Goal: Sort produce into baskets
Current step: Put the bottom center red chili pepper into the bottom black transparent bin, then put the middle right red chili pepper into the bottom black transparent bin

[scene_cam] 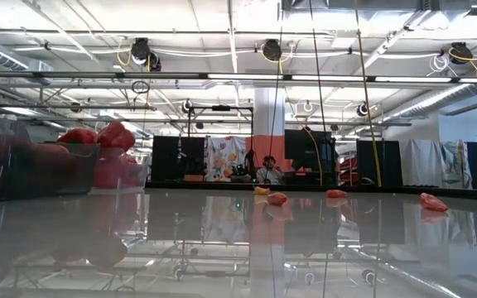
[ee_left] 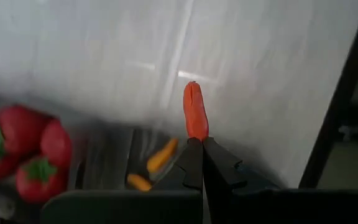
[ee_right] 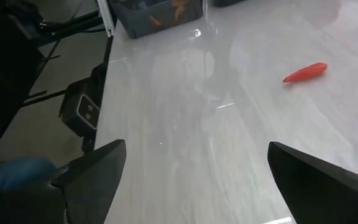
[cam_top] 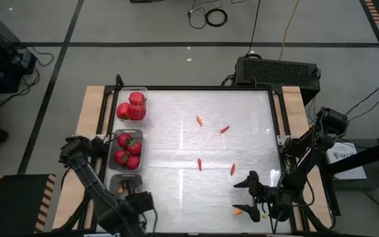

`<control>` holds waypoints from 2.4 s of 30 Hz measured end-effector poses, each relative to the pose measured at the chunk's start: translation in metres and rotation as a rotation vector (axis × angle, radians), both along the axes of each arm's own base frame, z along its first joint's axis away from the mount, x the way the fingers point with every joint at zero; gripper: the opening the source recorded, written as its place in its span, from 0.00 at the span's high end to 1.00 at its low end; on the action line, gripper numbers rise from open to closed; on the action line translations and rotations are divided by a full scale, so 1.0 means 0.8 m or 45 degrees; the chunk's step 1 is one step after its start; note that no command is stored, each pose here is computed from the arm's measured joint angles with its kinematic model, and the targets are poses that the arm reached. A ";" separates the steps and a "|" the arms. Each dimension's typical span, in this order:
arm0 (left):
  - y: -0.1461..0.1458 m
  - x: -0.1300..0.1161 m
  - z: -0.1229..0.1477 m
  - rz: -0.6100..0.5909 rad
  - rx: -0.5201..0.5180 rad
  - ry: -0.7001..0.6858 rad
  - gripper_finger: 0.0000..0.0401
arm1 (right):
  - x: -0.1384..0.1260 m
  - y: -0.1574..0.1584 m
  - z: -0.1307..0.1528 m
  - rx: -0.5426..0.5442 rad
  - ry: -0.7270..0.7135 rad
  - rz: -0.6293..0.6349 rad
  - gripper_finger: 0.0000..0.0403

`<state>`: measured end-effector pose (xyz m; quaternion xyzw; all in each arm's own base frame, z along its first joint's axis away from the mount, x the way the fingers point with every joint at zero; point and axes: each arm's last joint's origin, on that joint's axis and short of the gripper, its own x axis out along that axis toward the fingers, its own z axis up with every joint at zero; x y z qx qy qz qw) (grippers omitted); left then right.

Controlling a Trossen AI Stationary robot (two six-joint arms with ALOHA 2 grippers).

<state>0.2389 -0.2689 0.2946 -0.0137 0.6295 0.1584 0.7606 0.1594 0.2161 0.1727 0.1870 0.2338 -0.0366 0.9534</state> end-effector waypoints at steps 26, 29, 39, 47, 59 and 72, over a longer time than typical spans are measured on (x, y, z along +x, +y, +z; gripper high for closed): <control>0.040 -0.070 -0.081 -0.041 -0.015 0.429 0.91 | 0.013 -0.010 0.000 -0.032 0.009 -0.030 0.05; 0.040 -0.068 -0.081 -0.067 -0.022 0.427 0.81 | 0.014 -0.010 0.000 -0.034 0.009 -0.036 0.05; 0.042 -0.040 -0.082 -0.052 -0.136 0.287 0.61 | 0.031 -0.027 -0.001 -0.107 0.019 -0.093 0.05; 0.047 0.018 -0.060 -0.373 -0.036 -0.177 0.60 | 0.068 -0.086 -0.003 -0.187 0.257 -0.093 0.05; 0.198 0.183 -0.076 -0.554 0.075 -0.539 0.60 | 0.063 -0.136 0.016 -0.205 0.367 -0.260 0.05; 0.342 0.307 -0.181 -0.180 0.074 -1.127 0.60 | -0.015 -0.110 0.016 -0.044 0.488 -0.446 0.05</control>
